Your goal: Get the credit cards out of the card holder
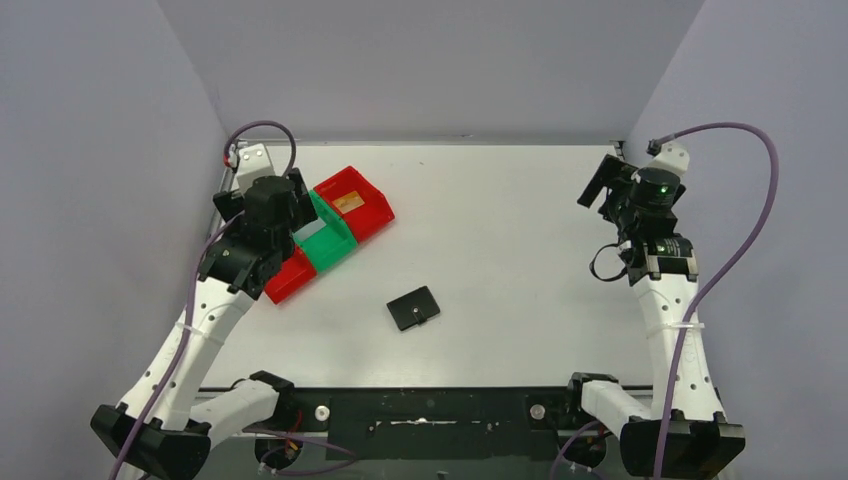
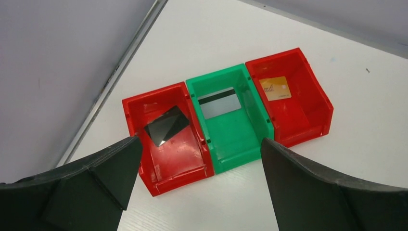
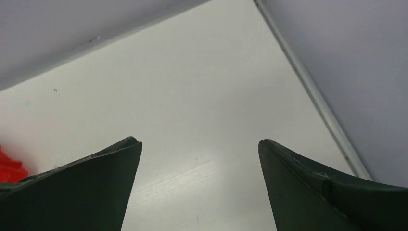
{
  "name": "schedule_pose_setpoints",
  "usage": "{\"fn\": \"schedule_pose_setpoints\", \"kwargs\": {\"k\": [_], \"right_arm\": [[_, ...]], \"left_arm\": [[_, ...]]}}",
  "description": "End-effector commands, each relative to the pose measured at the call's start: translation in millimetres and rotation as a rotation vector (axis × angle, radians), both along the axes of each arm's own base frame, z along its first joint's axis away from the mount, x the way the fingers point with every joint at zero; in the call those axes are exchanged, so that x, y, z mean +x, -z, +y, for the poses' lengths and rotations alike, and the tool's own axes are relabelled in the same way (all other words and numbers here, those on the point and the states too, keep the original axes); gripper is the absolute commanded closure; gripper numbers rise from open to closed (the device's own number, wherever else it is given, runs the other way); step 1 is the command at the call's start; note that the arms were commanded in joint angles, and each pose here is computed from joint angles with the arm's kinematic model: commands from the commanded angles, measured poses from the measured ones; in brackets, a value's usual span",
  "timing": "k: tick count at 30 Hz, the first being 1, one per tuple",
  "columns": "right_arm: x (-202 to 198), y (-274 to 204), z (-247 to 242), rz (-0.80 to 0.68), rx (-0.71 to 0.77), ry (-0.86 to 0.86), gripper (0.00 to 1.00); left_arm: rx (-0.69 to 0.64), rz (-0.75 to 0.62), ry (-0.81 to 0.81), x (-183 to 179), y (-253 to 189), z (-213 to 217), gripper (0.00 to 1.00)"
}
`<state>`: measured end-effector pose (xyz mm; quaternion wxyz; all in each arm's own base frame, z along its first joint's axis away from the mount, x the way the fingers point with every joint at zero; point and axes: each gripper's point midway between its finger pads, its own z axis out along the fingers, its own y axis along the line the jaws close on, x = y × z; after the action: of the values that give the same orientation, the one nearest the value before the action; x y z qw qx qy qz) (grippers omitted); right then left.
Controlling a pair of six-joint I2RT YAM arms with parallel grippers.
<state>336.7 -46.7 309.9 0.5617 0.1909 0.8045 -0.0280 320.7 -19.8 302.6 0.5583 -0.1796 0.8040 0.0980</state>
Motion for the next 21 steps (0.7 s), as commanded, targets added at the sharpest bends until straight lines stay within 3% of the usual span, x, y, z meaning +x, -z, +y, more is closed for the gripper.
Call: {"fn": "schedule_pose_setpoints", "kwargs": {"k": [1, 11, 18, 21], "right_arm": [[-9, 29, 37, 0.001, 0.114, -0.164, 0.02], [-42, 135, 131, 0.217, 0.244, -0.427, 0.02], [-68, 178, 195, 0.324, 0.275, -0.557, 0.02], [-73, 187, 207, 0.347, 0.269, -0.564, 0.02]], "left_arm": [[-0.098, -0.086, 0.046, -11, 1, -7, 0.03], [-0.393, 0.039, 0.302, -21, 67, -67, 0.03], [-0.542, 0.093, 0.442, 1, 85, -105, 0.07], [-0.573, 0.131, 0.423, 18, 92, -112, 0.08]]}}
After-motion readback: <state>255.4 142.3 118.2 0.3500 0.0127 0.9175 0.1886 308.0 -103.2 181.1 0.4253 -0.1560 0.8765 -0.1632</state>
